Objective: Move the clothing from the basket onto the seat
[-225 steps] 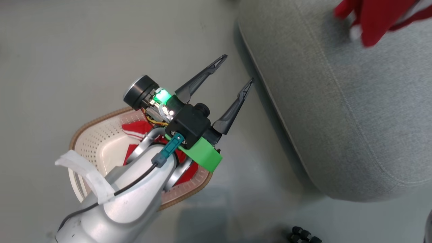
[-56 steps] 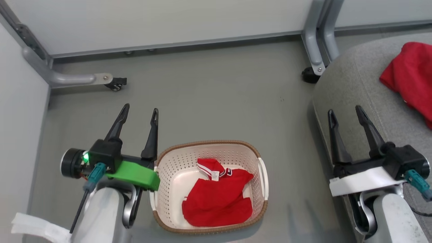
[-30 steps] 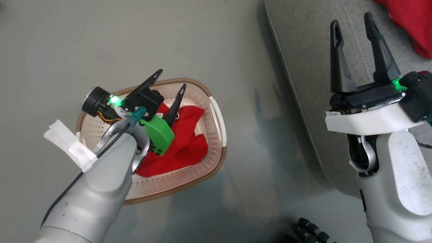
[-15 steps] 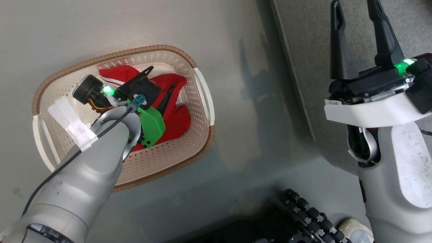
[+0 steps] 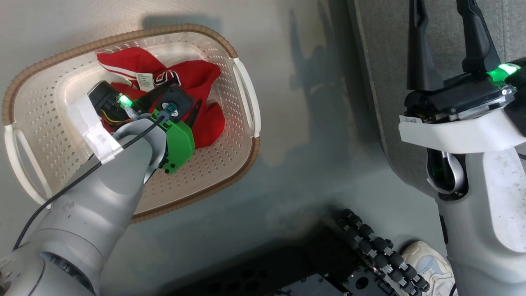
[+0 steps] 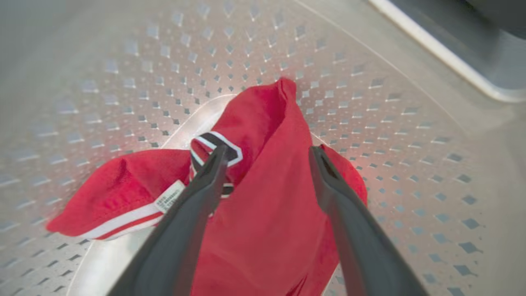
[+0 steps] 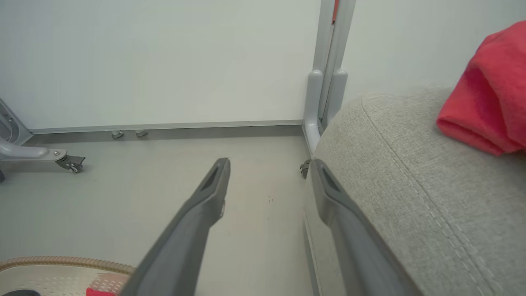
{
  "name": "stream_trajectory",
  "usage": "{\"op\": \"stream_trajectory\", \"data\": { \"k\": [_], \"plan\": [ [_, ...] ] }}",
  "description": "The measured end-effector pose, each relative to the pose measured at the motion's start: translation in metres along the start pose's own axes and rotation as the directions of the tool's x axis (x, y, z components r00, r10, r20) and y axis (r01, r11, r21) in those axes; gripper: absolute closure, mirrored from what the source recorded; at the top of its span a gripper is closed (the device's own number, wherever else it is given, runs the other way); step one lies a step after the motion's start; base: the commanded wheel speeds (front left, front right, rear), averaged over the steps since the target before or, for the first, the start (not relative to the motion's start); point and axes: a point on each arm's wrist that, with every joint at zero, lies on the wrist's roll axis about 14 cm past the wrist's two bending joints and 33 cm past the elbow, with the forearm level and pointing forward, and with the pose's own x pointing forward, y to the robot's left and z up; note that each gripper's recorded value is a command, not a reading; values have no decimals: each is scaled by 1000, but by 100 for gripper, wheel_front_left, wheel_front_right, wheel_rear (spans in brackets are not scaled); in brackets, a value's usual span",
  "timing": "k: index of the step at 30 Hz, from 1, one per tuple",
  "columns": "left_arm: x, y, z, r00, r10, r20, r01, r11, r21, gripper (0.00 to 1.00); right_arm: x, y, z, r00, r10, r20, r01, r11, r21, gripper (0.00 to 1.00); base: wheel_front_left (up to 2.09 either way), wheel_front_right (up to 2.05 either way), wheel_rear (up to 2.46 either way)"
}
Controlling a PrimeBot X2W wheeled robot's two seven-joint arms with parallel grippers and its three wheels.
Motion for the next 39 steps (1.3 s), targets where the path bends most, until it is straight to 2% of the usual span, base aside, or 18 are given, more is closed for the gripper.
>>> {"op": "stream_trajectory", "data": {
  "k": [13,14,15,16,26,29,39],
  "plan": [
    [7,4,-44,991,-17,-136,17,1000,-2,0,0,-2,-27,999,-8,-45,8,1000,4,0,1,1,1],
    [6,3,-47,989,-17,-148,16,1000,-8,24,0,-1,-28,999,-5,-46,5,1000,5,0,5,5,5],
    [5,2,-49,987,-20,-158,19,1000,-8,95,1,0,-29,999,-2,-46,2,1000,5,0,2,2,2],
    [5,1,-50,987,-23,-162,22,1000,-7,100,1,2,-30,999,2,-48,-2,1000,4,0,1,1,1],
    [5,2,-29,996,-24,-89,24,1000,-2,100,3,6,-27,999,11,-40,-11,1000,7,0,0,0,0],
    [3,0,-12,999,-21,-43,21,1000,-10,100,3,5,-22,1000,9,-29,-9,1000,7,0,0,0,0],
    [-20,-1,49,996,-15,92,10,998,55,100,6,16,6,999,30,24,-30,999,19,0,0,0,0]
  ]
}}
